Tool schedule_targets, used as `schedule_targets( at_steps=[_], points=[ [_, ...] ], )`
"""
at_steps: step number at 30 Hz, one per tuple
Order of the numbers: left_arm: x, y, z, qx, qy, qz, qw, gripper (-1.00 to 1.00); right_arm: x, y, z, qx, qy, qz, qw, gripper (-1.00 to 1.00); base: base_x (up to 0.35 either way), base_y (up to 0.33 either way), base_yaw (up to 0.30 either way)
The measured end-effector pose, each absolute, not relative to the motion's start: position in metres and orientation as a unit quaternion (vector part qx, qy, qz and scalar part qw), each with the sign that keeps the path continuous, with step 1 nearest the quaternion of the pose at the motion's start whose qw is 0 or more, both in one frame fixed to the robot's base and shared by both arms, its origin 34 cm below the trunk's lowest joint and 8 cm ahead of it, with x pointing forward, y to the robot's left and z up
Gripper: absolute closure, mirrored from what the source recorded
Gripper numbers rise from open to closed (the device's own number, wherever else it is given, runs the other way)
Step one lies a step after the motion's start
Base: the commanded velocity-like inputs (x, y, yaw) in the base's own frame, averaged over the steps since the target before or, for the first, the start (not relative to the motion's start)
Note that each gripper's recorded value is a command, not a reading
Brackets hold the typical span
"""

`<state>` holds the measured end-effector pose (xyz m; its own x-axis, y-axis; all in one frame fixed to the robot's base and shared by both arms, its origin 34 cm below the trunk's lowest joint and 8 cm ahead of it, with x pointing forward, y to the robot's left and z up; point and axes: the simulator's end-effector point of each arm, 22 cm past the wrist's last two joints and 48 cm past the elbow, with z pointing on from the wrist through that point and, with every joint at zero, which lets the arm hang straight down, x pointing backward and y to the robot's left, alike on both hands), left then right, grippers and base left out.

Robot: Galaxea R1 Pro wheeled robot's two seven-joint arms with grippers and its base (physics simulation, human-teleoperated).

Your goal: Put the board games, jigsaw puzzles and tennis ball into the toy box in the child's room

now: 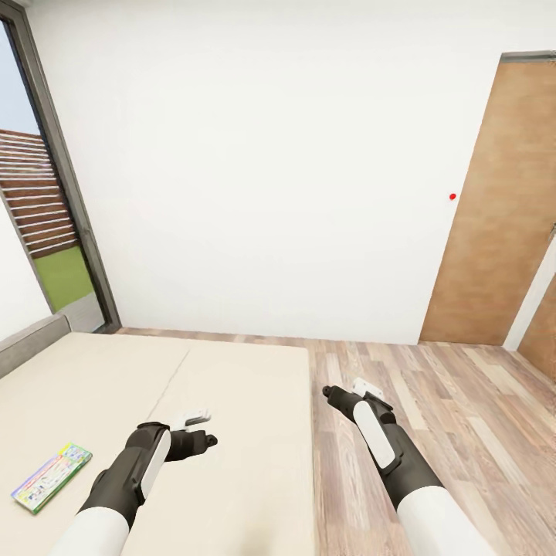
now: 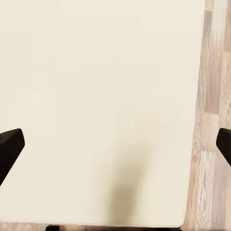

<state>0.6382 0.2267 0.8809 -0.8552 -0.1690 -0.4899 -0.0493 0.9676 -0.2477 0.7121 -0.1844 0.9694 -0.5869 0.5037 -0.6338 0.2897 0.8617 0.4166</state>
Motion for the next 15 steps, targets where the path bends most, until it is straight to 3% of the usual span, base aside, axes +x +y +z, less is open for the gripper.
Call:
schedule_targets(
  at_steps=[15],
  points=[
    [0.6382, 0.2265, 0.8812, -0.057, 0.956, -0.114, 0.263, -1.0, 0.7122, -0.1843, 0.9698, 0.225, 0.88, 0.136, 0.395, -1.0, 0.0, 0.079, -0.026]
  ],
)
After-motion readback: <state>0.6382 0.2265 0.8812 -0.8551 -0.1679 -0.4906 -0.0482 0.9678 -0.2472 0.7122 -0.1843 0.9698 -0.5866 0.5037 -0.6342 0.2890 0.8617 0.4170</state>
